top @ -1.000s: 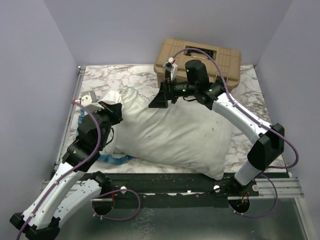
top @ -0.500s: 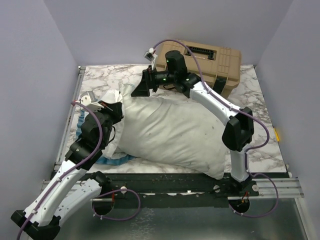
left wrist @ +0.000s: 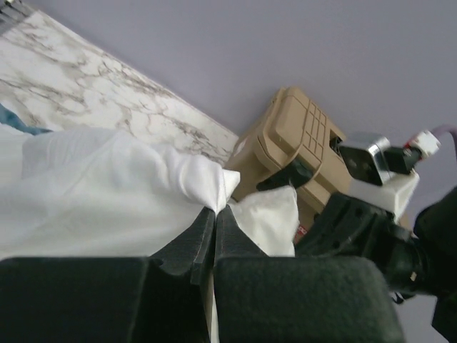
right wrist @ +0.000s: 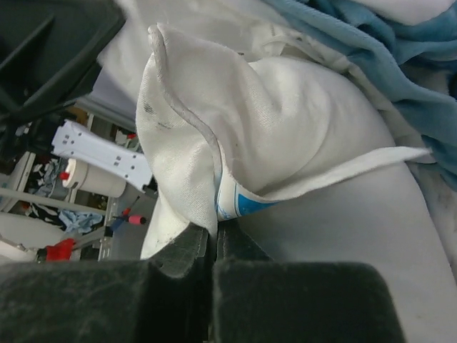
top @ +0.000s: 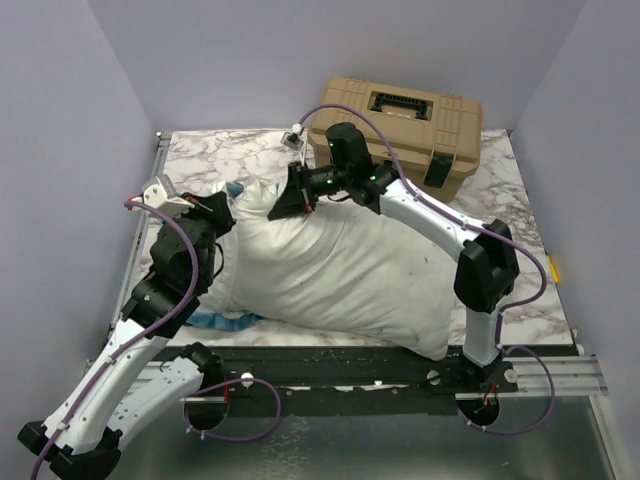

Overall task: Put the pillow into the pillowcase
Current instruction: Stuff the pillow into the pillowcase.

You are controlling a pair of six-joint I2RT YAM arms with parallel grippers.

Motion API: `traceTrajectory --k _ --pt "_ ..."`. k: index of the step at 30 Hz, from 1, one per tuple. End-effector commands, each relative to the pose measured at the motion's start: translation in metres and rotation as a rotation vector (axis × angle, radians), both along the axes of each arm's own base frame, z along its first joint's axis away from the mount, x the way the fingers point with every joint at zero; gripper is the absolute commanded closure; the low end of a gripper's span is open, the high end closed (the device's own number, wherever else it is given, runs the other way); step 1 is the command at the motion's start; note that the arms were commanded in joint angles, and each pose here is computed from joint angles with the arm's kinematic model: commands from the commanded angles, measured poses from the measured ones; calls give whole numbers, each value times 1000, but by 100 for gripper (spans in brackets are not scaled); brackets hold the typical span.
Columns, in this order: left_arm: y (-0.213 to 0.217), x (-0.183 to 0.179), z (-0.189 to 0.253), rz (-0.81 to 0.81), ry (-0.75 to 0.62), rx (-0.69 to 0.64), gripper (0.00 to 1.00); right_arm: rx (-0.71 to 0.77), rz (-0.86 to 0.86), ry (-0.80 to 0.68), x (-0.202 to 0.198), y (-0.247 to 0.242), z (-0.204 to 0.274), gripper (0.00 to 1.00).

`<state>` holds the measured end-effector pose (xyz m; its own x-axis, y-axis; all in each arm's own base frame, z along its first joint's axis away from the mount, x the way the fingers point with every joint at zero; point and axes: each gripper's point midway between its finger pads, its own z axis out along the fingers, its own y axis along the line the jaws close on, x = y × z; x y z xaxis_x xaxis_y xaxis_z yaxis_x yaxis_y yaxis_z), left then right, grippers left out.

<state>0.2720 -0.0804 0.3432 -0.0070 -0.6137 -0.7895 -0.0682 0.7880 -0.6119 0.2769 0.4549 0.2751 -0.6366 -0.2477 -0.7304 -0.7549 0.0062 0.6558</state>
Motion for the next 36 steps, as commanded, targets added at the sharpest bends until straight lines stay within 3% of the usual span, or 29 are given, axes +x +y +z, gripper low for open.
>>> traceTrajectory --k 1,10,16,24,31,36 --pt "9 10 39 65 -64 93 100 51 136 24 -46 -20 32 100" --pt "-64 42 112 -241 -214 291 100 49 179 140 -46 -5 40 100" --pt "-109 36 139 -466 -300 297 100 66 145 153 -22 16 63 100" --pt "-134 14 137 -646 -325 263 100 148 129 166 -3 24 98 100" --pt "-149 -3 127 -756 -298 188 100 322 4 286 41 -8 127 100" --pt "-150 -9 118 -775 -273 183 100 343 -123 289 74 -21 144 100"
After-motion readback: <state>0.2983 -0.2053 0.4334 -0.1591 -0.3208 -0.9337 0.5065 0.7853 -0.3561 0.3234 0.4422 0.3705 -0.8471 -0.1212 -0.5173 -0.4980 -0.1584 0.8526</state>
